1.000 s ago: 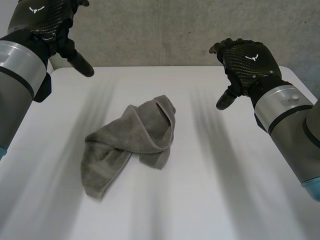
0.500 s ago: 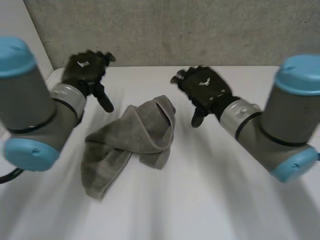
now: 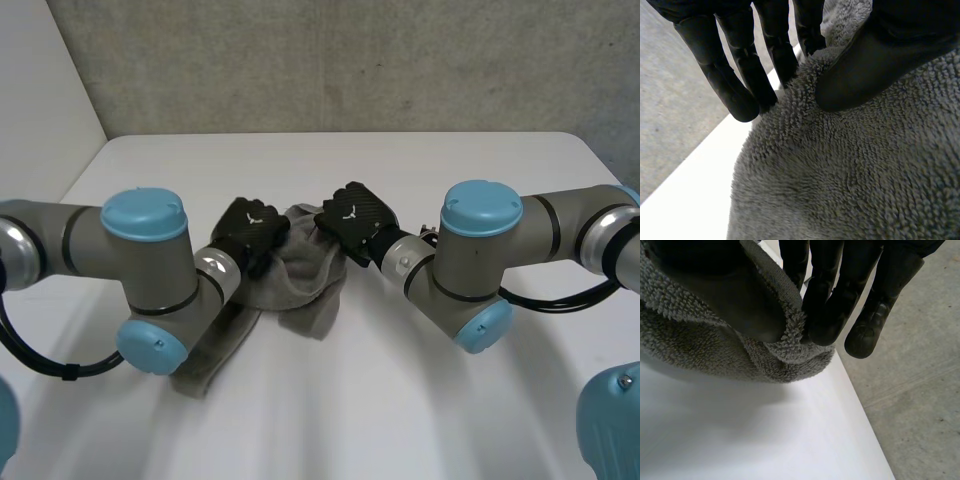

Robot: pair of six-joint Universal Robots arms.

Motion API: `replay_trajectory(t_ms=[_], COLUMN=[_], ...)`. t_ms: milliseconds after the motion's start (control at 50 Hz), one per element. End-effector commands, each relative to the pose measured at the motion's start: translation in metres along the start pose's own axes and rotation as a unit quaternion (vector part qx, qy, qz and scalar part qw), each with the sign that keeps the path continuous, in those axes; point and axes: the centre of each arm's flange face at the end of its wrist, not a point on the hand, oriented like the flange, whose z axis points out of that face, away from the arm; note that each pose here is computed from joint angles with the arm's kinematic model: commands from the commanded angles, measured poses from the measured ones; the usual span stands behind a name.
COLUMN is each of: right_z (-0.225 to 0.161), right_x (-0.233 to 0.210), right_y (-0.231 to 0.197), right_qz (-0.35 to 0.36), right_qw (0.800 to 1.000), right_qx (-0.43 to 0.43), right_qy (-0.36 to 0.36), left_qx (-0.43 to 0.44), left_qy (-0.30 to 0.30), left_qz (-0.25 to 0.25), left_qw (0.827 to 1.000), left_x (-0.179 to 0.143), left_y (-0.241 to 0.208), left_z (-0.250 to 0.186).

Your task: Fold the towel.

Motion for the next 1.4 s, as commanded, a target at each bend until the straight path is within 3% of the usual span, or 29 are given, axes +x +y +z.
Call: replay_trajectory(t_ms=[20, 160, 240, 360, 460, 600, 780, 1040, 1100, 1300, 1400], right_z=[-0.025, -0.081, -0.137, -0.177, -0.208, -0.209, -0.179, -0.171, -0.173, -0.175, -0.179], right_x=[0.023, 0.028, 0.041, 0.056, 0.038, 0.021, 0.055, 0.037, 0.037, 0.039, 0.043], right_y=[-0.026, -0.056, -0.078, -0.083, -0.089, -0.093, -0.096, -0.044, -0.025, 0.005, 0.025], right_qz=[0.004, 0.041, 0.099, 0.124, 0.175, 0.209, 0.177, 0.182, 0.162, 0.119, 0.088], right_qw=[0.999, 0.998, 0.993, 0.988, 0.979, 0.967, 0.979, 0.966, 0.970, 0.981, 0.983], right_qx=[-0.009, -0.019, -0.028, -0.053, -0.104, -0.107, -0.091, -0.174, -0.181, -0.154, -0.155], right_qy=[0.035, 0.033, 0.053, 0.075, -0.009, -0.094, -0.050, -0.053, -0.034, -0.023, -0.043], left_qx=[0.033, 0.098, 0.113, 0.110, 0.094, 0.036, 0.032, 0.039, 0.025, -0.004, -0.005], left_qy=[-0.050, -0.067, -0.070, -0.064, -0.051, -0.010, -0.009, -0.015, 0.000, 0.063, 0.068], left_qz=[-0.032, -0.092, -0.102, -0.101, -0.099, -0.097, -0.098, -0.096, -0.083, 0.041, 0.054], left_qw=[0.998, 0.989, 0.986, 0.987, 0.989, 0.995, 0.995, 0.995, 0.996, 0.997, 0.996], left_x=[-0.019, -0.026, -0.027, -0.019, -0.007, 0.015, 0.014, 0.009, 0.012, 0.030, 0.032], left_y=[-0.041, -0.088, -0.098, -0.091, -0.076, -0.042, -0.041, -0.044, -0.038, -0.020, -0.018], left_z=[-0.030, -0.085, -0.111, -0.158, -0.182, -0.187, -0.186, -0.176, -0.163, -0.148, -0.147])
